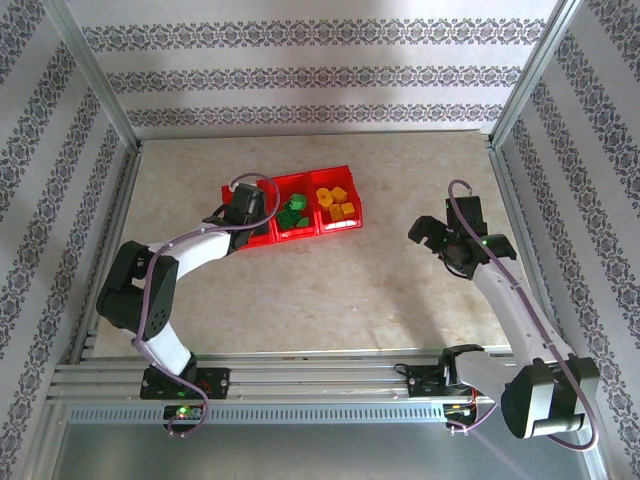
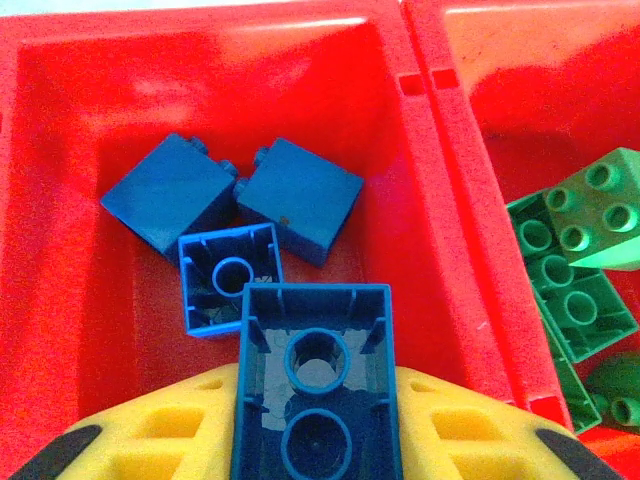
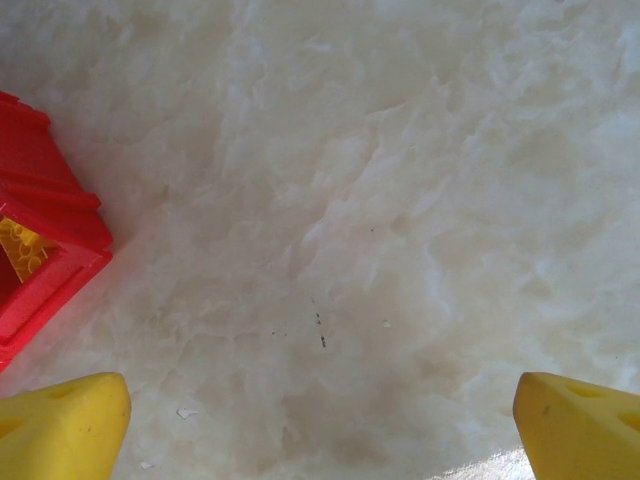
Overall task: Sort the legos into containers by color
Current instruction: Place the lego in the container.
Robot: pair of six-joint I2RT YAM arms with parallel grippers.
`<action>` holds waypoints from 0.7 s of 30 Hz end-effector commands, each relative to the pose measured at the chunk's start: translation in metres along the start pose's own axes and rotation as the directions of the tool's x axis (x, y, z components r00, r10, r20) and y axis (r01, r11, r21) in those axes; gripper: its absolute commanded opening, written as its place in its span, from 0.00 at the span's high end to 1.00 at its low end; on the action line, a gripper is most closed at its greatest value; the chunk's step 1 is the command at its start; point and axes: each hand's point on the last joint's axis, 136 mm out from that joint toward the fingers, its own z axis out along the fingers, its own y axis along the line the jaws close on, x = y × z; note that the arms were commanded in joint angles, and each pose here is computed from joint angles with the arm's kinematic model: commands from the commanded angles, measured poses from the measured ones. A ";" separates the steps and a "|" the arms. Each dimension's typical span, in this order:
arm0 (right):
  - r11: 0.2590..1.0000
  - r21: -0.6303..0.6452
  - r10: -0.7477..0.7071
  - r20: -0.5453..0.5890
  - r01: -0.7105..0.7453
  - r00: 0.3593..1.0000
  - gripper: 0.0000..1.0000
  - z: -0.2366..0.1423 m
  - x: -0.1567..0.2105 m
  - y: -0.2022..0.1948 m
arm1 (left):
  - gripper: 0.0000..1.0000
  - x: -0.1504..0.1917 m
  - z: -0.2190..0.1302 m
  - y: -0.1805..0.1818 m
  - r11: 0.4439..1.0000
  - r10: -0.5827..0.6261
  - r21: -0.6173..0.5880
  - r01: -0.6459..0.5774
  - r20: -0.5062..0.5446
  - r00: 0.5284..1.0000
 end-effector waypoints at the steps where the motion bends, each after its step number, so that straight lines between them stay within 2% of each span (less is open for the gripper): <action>1: 1.000 -0.004 0.002 0.033 -0.002 0.999 0.02 -0.004 -0.008 0.005 | 0.73 -0.010 0.000 0.003 0.999 -0.035 -0.009 0.035 0.015 0.999; 6: 1.000 -0.005 0.002 0.034 -0.002 0.999 0.02 -0.004 -0.008 0.005 | 0.63 -0.010 -0.003 0.005 0.999 -0.041 -0.012 0.041 0.016 0.999; 21: 1.000 -0.005 -0.003 0.039 0.003 0.999 0.02 -0.005 -0.009 0.005 | 0.54 -0.024 -0.025 0.007 0.998 -0.058 0.002 0.058 0.061 0.996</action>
